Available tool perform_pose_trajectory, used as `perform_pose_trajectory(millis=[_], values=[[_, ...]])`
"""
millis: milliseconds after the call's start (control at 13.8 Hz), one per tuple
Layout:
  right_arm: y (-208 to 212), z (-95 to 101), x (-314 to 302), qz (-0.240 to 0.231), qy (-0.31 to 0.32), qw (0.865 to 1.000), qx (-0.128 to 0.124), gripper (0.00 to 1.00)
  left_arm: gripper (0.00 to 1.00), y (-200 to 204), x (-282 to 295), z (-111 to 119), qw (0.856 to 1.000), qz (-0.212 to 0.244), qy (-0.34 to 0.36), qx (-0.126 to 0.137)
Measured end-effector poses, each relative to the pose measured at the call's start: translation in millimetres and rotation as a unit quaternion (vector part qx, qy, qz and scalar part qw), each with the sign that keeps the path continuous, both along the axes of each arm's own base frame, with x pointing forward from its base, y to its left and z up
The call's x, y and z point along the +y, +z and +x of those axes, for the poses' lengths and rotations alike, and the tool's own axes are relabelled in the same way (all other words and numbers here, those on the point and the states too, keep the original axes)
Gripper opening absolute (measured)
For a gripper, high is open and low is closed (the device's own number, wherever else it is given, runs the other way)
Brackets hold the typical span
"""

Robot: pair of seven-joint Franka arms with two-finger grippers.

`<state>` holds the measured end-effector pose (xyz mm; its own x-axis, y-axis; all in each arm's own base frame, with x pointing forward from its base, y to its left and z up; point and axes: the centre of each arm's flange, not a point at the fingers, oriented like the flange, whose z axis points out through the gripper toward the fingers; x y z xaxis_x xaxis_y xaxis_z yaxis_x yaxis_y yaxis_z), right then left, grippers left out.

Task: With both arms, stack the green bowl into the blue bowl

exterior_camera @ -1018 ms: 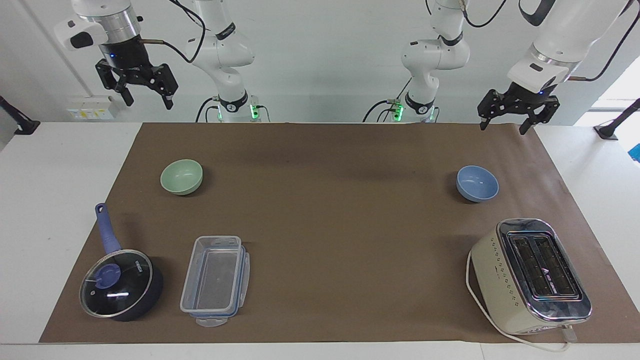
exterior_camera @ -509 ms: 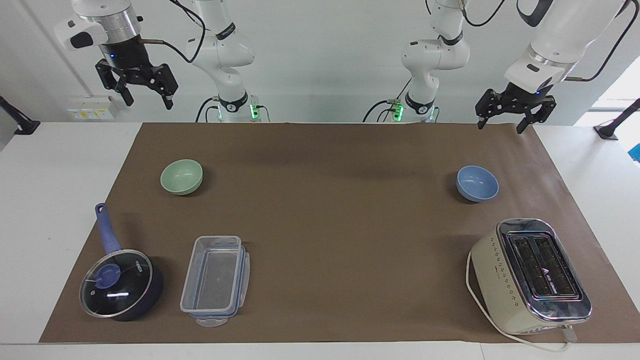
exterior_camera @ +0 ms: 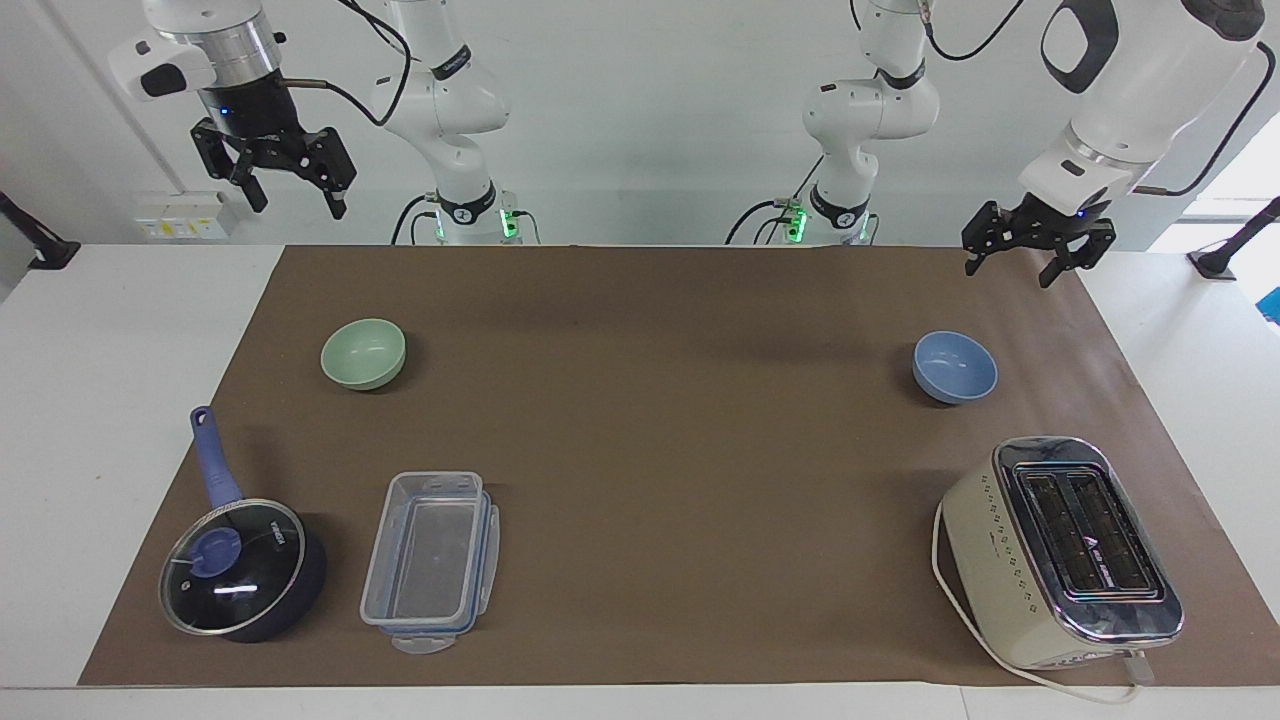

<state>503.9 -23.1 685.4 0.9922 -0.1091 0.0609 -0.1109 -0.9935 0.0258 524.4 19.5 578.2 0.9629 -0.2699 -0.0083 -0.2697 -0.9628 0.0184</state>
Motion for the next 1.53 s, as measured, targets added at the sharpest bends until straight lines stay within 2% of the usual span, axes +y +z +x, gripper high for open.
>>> perform_pose_trajectory(millis=[291, 582, 1018, 1236, 1382, 1455, 1527], values=[[0.0, 0.0, 0.0, 0.000, 0.000, 1.000, 0.000, 1.00, 1.00, -47.8, 52.2, -2.7, 1.000, -0.001, 0.016, -0.021], [0.0, 0.0, 0.0, 0.000, 0.000, 1.000, 0.000, 1.00, 1.00, -102.5, 81.9, -6.3, 0.998, -0.034, 0.027, -0.041], [0.0, 0.0, 0.0, 0.000, 0.000, 1.000, 0.000, 1.00, 1.00, -192.2, 100.2, -9.4, 0.997, -0.051, 0.053, -0.037], [0.0, 0.0, 0.0, 0.000, 0.000, 1.000, 0.000, 1.00, 1.00, -223.6, 99.1, -14.8, 0.996, -0.062, 0.065, -0.024], [0.0, 0.0, 0.0, 0.000, 0.000, 1.000, 0.000, 1.00, 0.96, -233.2, 100.0, -20.5, 0.995, -0.065, 0.069, -0.015], [0.0, 0.0, 0.0, 0.000, 0.000, 1.000, 0.000, 1.00, 0.90, -236.4, 101.0, -23.1, 0.995, -0.066, 0.071, -0.012], [0.0, 0.0, 0.0, 0.000, 0.000, 1.000, 0.000, 1.00, 0.72, -238.1, 101.6, -24.5, 0.995, -0.066, 0.072, -0.011]])
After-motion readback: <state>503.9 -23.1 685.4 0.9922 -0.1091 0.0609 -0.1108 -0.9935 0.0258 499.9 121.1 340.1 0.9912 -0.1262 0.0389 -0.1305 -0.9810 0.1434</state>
